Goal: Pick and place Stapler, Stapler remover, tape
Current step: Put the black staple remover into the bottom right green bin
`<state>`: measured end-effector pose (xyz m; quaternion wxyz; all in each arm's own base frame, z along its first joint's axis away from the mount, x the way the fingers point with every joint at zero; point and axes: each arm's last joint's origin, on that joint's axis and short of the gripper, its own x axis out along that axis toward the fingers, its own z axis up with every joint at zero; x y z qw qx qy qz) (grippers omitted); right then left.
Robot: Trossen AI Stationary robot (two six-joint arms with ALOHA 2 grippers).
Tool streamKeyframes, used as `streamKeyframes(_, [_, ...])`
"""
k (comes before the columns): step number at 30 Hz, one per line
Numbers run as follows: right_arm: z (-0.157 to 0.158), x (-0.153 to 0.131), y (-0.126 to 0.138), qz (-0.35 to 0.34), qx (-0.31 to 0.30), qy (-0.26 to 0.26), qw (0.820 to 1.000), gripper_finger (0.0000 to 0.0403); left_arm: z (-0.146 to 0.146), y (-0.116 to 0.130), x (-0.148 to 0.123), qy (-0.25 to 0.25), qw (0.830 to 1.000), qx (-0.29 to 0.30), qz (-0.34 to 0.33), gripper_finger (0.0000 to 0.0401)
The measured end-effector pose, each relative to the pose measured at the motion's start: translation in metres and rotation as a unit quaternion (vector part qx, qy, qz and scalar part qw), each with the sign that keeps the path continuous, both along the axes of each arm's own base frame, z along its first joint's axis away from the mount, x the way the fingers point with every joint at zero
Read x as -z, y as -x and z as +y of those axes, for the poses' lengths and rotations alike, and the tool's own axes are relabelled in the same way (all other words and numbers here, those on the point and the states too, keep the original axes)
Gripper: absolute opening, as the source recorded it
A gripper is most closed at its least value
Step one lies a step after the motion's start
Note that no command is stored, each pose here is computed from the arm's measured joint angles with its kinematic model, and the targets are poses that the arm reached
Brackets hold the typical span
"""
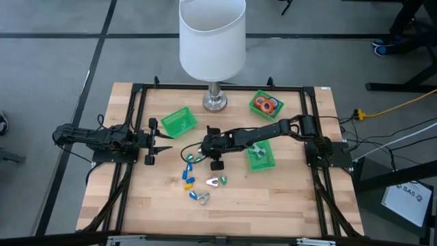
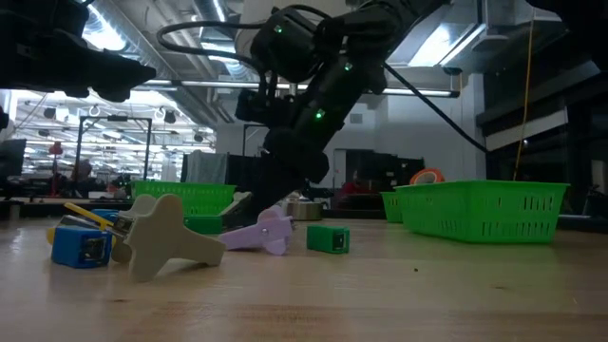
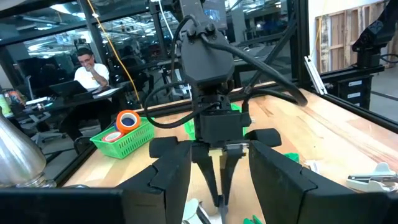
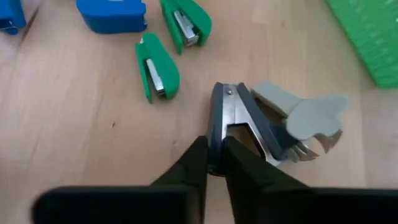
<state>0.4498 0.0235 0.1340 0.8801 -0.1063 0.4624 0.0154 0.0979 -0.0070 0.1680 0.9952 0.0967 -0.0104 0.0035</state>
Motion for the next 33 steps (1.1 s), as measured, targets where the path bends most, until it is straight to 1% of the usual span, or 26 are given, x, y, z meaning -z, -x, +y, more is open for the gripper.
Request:
streamKeyframes(2, [0.000,-0.001,0.000,-0.001,-0.004,0.004,1.000,0.0017,0.000,0.000,0.000,0.000,1.000,0.000,0.000,0.0157])
streamKeyframes(6, [0.000,-0.006,0.002,0.002,-0.004,0.002,1.000,0.0021,0.000,0.000,0.000,0.000,1.000,0.000,0.000,0.0157])
streamKeyframes(10, [-0.001,-0.022,0.013,0.006,0.002,-0.002,1.000,0.0016,0.000,0.000,0.000,0.000,1.000,0.000,0.000,0.0157])
streamKeyframes(13, [-0.003,-0.034,0.032,0.015,0.013,-0.010,1.000,0.0011,0.000,0.000,0.000,0.000,1.000,0.000,0.000,0.0157])
streamKeyframes(16, [-0.004,-0.048,0.054,0.007,0.028,-0.020,0.999,0.0011,0.000,0.000,0.000,0.000,1.000,0.000,0.000,0.0157])
streamKeyframes(20, [-0.006,-0.066,0.088,-0.007,0.051,-0.037,0.998,0.0010,0.000,0.000,0.000,0.000,1.000,0.000,0.000,0.0157])
streamKeyframes(24, [-0.007,-0.076,0.123,-0.011,0.074,-0.055,0.996,0.0010,0.000,0.000,0.000,0.000,1.000,0.000,0.000,0.0157])
streamKeyframes(28, [-0.008,-0.080,0.156,0.000,0.096,-0.083,0.992,0.0010,0.000,0.000,0.000,0.000,1.000,0.000,0.000,0.0157])
streamKeyframes(33, [-0.009,-0.081,0.187,0.014,0.110,-0.119,0.987,0.0010,0.000,0.000,0.000,0.000,1.000,0.000,0.000,0.0157])
